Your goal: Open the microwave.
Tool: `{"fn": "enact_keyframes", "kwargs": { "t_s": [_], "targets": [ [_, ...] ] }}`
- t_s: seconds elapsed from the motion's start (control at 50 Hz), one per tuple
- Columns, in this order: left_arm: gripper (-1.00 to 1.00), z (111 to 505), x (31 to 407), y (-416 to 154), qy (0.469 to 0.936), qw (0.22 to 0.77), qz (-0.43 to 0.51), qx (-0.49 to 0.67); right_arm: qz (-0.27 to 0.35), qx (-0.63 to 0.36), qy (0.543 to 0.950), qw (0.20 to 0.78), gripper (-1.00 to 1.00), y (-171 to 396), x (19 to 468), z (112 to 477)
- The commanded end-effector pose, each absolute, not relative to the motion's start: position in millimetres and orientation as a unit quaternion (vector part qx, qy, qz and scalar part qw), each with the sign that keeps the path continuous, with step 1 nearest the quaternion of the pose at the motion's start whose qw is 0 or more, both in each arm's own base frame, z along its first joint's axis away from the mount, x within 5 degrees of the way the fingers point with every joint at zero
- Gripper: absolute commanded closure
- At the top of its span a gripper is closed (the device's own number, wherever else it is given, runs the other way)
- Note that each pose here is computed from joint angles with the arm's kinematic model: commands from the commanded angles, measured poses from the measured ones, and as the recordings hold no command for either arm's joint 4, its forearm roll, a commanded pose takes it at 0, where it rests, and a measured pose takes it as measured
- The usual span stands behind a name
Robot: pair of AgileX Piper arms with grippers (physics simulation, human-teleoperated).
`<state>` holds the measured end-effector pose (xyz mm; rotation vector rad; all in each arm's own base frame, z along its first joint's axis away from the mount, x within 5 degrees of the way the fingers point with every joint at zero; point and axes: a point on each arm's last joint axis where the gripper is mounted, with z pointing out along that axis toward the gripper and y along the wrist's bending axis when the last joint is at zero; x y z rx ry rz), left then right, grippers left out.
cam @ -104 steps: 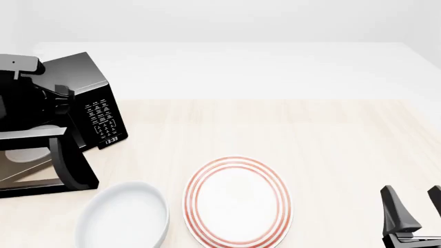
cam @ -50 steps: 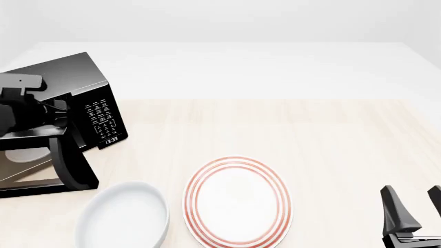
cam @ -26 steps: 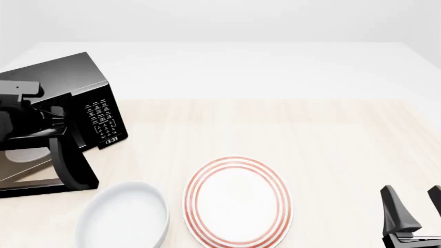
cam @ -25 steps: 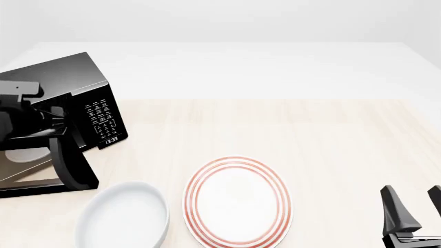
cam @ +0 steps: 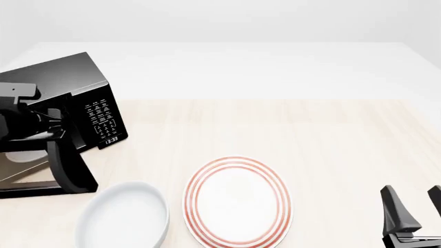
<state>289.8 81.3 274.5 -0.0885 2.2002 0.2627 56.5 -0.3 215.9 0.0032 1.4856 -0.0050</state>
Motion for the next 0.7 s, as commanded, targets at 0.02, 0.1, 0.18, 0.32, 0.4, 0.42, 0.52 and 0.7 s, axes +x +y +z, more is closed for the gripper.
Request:
{"fn": "enact_keyframes", "kwargs": {
  "t_s": [0.02,0.1,0.18,0.32,0.4,0.42,0.52,0.7],
  "targets": [
    [-1.0,280.6,284.6,78.8,0.886,0.45,0.106,-0.035,-0.002,0.001,0.676,0.737,-1.0,-0.3,56.4,215.9],
    [-1.0,281.5,284.3,77.0,0.886,0.451,0.104,-0.033,-0.002,0.001,0.676,0.737,-1.0,-0.3,56.4,215.9],
    [-1.0,282.2,282.9,75.8,0.886,0.452,0.104,-0.032,-0.002,0.001,0.676,0.737,-1.0,-0.3,56.4,216.0],
    [-1.0,280.4,275.5,75.4,0.887,0.449,0.103,-0.036,-0.002,0.001,0.676,0.737,-1.0,-0.3,56.5,216.0],
    [-1.0,278.7,271.1,76.5,0.887,0.447,0.105,-0.04,-0.002,0.001,0.676,0.737,-1.0,-0.3,56.5,216.1],
    [-1.0,277.2,269.8,76.8,0.888,0.447,0.105,-0.041,-0.002,0.001,0.676,0.737,-1.0,-0.3,56.5,216.1],
    [-1.0,271.7,264.3,77.3,0.889,0.444,0.105,-0.046,-0.002,0.002,0.676,0.737,-1.0,-0.3,56.5,216.1],
    [-1.0,272.5,258.7,79.3,0.889,0.442,0.109,-0.05,-0.002,0.002,0.676,0.736,-1.0,-0.3,56.5,216.1]
  ]
}}
